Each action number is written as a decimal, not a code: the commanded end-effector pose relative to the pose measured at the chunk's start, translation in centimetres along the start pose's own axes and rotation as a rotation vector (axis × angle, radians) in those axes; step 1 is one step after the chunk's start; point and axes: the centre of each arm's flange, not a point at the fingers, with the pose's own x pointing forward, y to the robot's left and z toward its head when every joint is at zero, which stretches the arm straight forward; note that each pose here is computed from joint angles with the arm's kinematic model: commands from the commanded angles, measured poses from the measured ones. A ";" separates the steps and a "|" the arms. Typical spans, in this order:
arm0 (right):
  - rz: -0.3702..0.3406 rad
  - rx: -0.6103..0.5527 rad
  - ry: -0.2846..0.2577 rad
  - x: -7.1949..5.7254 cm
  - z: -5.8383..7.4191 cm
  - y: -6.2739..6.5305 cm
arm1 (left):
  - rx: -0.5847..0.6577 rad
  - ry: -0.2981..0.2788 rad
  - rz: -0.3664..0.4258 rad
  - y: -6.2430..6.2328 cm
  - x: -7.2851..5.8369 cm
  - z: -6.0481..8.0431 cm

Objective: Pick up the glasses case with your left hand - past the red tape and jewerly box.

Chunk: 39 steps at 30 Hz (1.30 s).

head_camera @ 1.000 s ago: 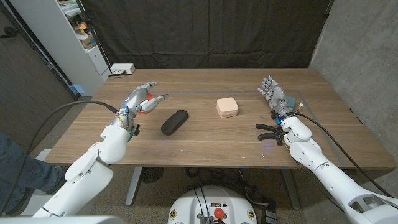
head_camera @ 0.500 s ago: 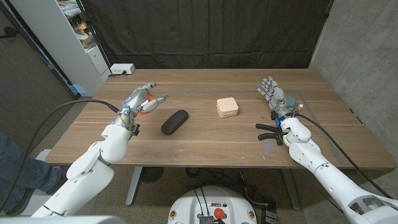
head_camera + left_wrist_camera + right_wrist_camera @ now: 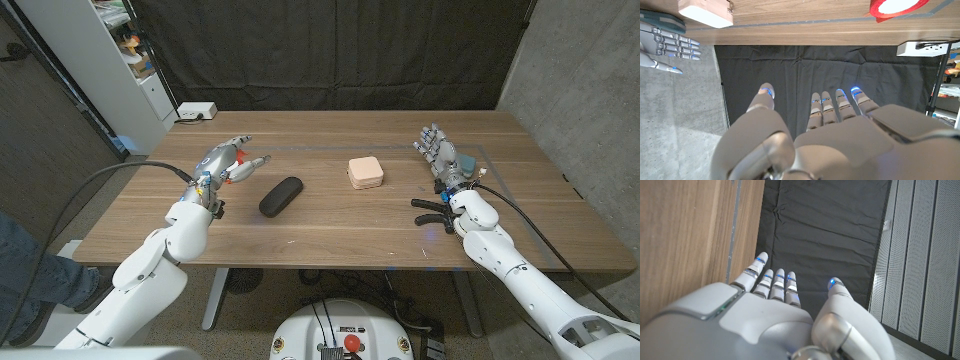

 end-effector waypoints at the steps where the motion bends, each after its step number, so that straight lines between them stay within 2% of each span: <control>1: -0.006 0.009 0.000 0.1 -0.1 0.0 | 0.015 0.035 0.016 -0.5 0.3 0.5; 15: -0.005 0.019 0.003 0.7 -0.3 -0.7 | 0.067 0.083 -0.013 -0.6 0.8 2.1; 26: 0.011 0.023 0.007 0.9 -0.6 -0.4 | 0.094 0.122 -0.074 -0.6 0.6 2.6; 39: 0.001 0.033 0.005 0.7 -0.7 -0.8 | 0.100 0.148 -0.100 -1.0 0.7 2.8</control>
